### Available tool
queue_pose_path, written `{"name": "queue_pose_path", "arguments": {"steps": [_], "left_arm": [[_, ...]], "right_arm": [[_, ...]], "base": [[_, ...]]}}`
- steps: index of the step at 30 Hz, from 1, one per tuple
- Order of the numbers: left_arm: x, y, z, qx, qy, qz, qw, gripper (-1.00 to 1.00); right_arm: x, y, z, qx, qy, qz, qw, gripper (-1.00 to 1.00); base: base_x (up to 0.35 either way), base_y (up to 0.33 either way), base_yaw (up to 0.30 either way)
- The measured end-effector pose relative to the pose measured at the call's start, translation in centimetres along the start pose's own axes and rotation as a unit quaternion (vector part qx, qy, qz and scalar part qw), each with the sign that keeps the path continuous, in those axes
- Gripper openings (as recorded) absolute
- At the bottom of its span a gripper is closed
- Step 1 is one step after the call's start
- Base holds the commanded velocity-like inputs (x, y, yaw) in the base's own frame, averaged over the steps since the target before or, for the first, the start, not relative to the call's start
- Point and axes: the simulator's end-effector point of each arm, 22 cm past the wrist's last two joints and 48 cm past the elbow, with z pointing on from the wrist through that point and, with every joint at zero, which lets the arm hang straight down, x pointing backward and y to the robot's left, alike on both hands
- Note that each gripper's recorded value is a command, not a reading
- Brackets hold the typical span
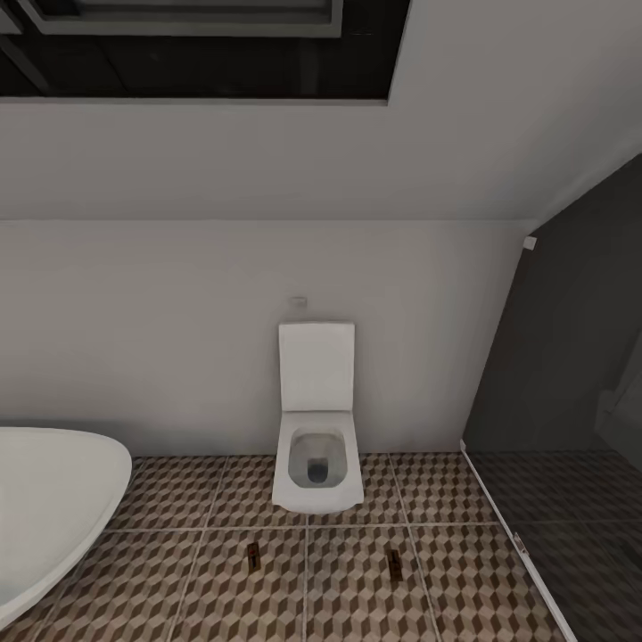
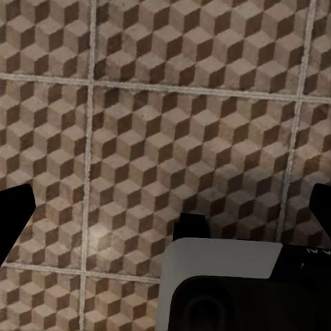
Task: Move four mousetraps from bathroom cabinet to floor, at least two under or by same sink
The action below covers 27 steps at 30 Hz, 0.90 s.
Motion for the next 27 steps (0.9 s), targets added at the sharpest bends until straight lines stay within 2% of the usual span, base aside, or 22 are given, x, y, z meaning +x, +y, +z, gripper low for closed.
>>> {"name": "queue_pose_path", "arguments": {"steps": [27], "left_arm": [[0.05,0.0,0.0,0.0,0.0,0.0,1.0,1.0]], "right_arm": [[0.83,-0.01,0.0,-0.001,0.005,-0.002,1.0,1.0]], "base": [[0.0,0.0,0.0]]}}
